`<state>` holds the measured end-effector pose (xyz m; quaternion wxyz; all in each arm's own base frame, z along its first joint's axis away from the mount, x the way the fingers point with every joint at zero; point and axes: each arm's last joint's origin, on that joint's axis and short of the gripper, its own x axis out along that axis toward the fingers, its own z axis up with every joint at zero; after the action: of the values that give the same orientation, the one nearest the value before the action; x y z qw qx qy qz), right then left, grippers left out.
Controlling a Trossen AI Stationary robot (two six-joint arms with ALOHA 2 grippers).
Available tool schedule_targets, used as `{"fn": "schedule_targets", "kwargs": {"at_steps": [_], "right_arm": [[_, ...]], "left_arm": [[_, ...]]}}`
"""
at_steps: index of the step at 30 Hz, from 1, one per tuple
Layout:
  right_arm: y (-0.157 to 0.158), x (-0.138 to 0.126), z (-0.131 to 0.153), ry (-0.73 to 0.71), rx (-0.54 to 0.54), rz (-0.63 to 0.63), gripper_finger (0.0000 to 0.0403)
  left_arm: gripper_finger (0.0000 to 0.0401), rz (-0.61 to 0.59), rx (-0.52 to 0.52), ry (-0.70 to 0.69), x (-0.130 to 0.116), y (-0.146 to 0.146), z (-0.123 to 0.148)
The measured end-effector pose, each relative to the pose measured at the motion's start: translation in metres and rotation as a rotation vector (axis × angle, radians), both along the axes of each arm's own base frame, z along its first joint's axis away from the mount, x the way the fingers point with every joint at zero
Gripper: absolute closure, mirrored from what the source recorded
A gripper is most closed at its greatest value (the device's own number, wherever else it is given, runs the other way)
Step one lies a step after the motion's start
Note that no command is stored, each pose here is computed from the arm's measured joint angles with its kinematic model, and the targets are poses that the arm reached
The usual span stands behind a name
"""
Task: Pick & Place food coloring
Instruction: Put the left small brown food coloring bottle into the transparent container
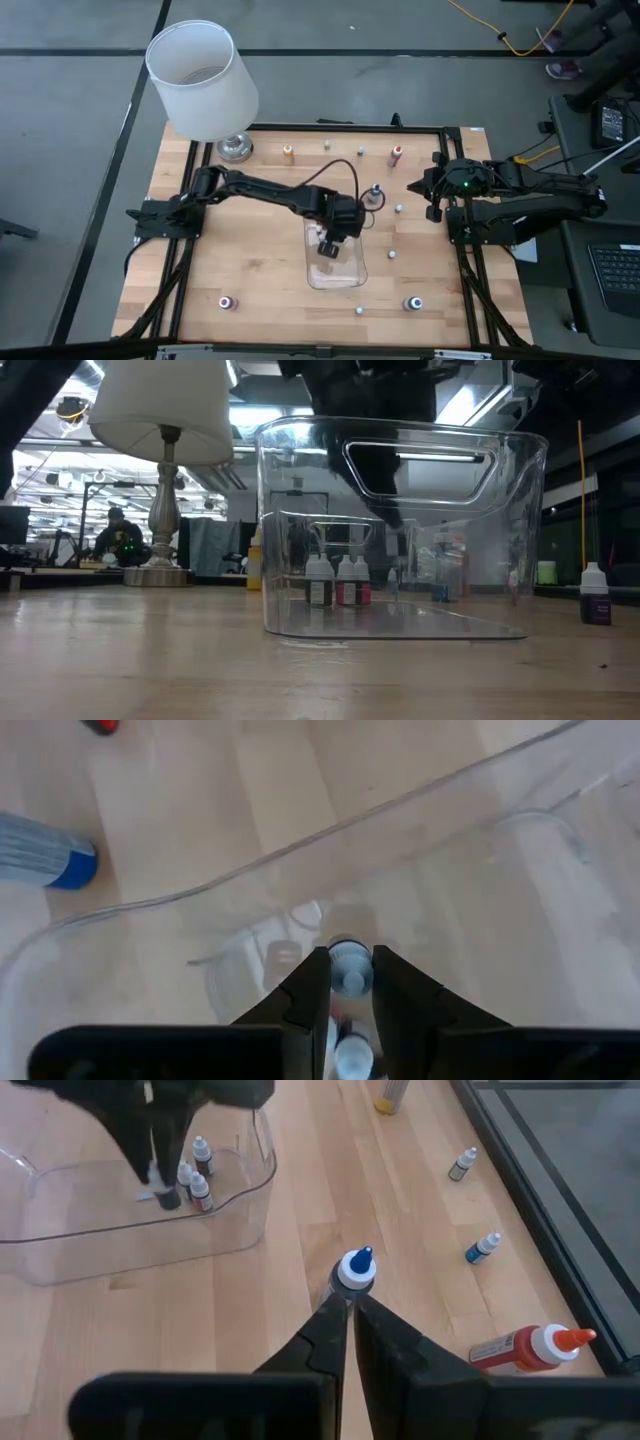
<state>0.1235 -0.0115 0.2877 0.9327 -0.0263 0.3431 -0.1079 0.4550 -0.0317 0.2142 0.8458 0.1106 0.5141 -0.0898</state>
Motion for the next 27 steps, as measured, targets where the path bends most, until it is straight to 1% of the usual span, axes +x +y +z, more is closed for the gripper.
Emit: {"fn": "schedule_targets", "kwargs": {"at_steps": [4,6,9,16,22,27], "right_arm": [[0.000,0.000,0.000,0.000,0.000,0.000,0.0375],[0.000,0.000,0.000,0.000,0.000,0.000,0.0375],[0.000,0.000,0.000,0.000,0.002,-0.002,0.0375],[0.000,0.000,0.000,0.000,0.000,0.000,0.0375],[0.000,0.000,0.000,0.000,0.000,0.000,0.0375],[0.000,0.000,0.000,0.000,0.000,0.000,0.0375]], "left_arm": [[0.0342,0.010,0.039,-0.033,0.000,-0.004,-0.013],[0.0342,0.019,0.063,-0.016,-0.002,-0.004,-0.020],[0.0342,0.034,0.089,-0.018,-0.002,-0.002,-0.021],[0.0342,0.061,0.083,-0.012,-0.001,0.007,-0.027],[0.0342,0.079,0.070,0.027,-0.006,0.012,-0.036],[0.0328,0.083,0.066,0.030,-0.006,0.012,-0.037]]}}
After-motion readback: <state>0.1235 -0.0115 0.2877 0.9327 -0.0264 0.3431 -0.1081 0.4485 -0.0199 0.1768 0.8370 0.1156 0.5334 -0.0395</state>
